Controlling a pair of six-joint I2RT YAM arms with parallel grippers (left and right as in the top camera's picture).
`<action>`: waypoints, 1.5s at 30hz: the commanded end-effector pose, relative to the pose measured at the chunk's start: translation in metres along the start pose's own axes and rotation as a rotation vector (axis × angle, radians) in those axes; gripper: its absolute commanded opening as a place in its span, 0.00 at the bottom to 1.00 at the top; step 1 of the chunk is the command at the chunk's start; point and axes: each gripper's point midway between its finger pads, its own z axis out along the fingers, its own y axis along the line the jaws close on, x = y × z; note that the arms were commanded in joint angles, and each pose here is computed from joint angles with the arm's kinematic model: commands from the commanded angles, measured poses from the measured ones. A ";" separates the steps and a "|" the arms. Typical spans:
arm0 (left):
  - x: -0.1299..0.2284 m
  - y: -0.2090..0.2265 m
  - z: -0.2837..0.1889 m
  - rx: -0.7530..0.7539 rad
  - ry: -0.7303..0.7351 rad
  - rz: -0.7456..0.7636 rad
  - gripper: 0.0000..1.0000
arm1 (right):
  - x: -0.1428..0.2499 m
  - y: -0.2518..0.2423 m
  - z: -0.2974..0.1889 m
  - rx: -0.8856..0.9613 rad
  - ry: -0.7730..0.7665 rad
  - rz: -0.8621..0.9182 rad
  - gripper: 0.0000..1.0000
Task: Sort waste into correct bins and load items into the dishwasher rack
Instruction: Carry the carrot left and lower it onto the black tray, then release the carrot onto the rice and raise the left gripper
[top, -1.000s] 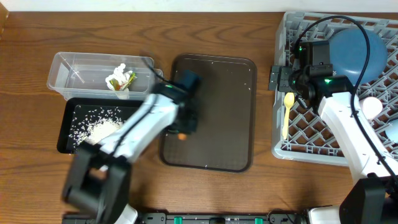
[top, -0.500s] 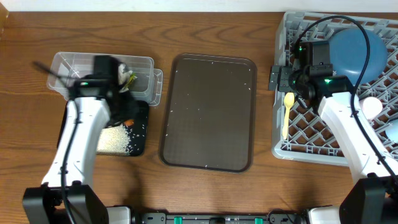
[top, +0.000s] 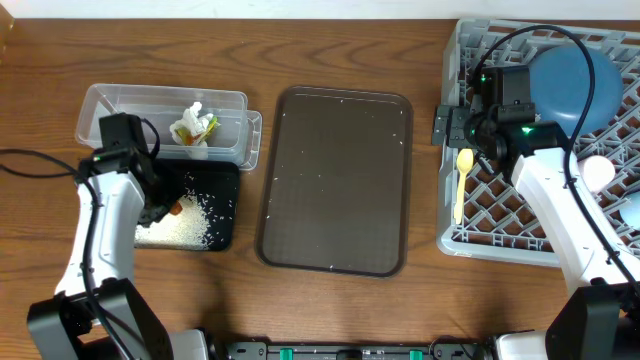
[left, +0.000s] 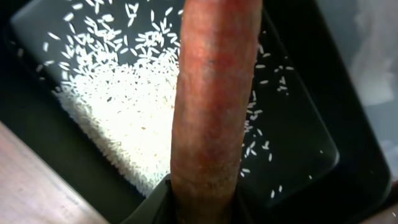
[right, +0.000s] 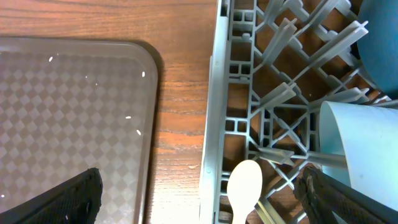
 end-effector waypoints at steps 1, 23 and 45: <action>-0.004 0.001 0.011 -0.008 -0.013 -0.031 0.27 | 0.001 -0.004 0.003 0.015 0.006 0.013 0.99; -0.003 0.000 0.066 -0.045 0.035 -0.013 0.45 | 0.003 -0.004 0.003 0.016 0.013 0.013 0.99; 0.008 -0.058 -0.055 0.217 -0.133 0.503 0.68 | -0.045 0.033 -0.003 -0.183 -0.178 -0.065 0.99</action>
